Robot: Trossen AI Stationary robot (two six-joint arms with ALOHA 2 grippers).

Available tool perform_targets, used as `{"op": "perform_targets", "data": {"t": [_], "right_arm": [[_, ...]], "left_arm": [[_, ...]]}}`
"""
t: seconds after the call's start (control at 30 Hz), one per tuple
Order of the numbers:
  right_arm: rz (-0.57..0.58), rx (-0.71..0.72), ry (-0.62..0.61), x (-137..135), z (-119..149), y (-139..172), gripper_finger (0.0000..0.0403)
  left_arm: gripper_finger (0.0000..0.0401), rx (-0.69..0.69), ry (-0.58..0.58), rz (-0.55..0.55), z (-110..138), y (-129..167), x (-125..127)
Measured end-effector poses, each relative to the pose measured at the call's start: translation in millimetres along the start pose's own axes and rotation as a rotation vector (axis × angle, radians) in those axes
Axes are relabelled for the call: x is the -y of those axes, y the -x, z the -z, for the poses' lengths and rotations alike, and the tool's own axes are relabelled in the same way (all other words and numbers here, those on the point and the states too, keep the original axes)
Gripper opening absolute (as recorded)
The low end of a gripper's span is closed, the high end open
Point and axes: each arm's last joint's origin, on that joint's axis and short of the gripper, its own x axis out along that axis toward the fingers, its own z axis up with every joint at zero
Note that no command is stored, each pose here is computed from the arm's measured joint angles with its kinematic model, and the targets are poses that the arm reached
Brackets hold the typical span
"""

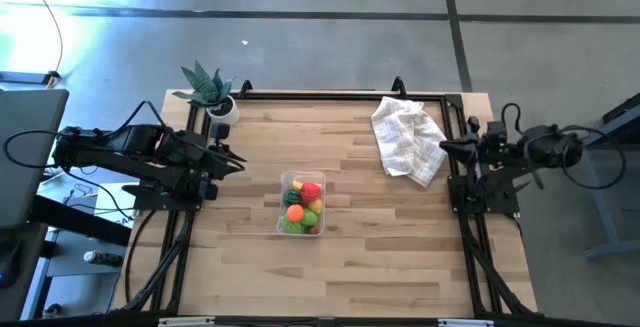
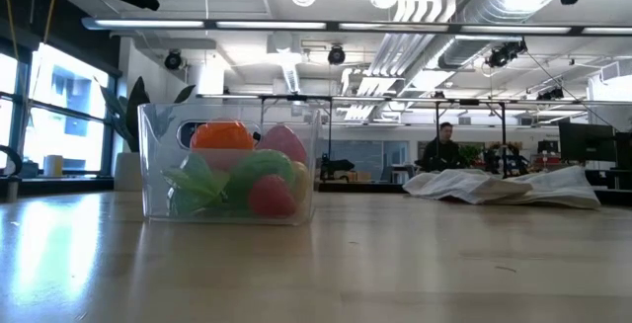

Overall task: Pick and placing Produce into tupperware
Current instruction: Return to Home Position

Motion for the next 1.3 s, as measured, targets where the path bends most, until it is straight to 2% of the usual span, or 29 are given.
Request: {"op": "perform_targets", "data": {"t": [0.1, 0.27, 0.4, 0.73, 0.93, 1.1, 1.3], "right_arm": [[-0.059, 0.078, -0.020, 3.8, 7.9, 5.1, 0.0007], [-0.064, 0.054, -0.066, 10.5, 28.3, 8.1, 0.0015], [-0.068, 0.016, -0.092, 9.6, 49.0, -3.2, 0.0016], [-0.138, 0.024, -0.144, 7.8, 95.5, -26.1, 0.0010], [-0.158, 0.005, -0.135, 9.2, 115.2, -31.8, 0.0004], [-0.203, -0.048, -0.094, 9.8, 129.7, -34.3, 0.0001], [-0.201, -0.082, -0.039, 11.9, 142.7, -36.4, 0.0000]], "left_arm": [[0.0085, -0.001, 0.000, 0.000, 0.0, -0.1, 0.1], [0.0085, 0.000, 0.000, 0.000, 0.1, -0.1, 0.0], [0.0085, 0.000, 0.000, 0.000, 0.0, 0.0, 0.0], [0.0085, 0.000, 0.000, 0.000, 0.0, 0.0, 0.0], [0.0085, 0.000, 0.000, 0.000, 0.0, -0.1, 0.0], [0.0085, 0.000, 0.000, 0.000, 0.0, 0.0, 0.0], [0.0085, -0.001, 0.000, 0.000, 0.0, -0.2, 0.0]]}}
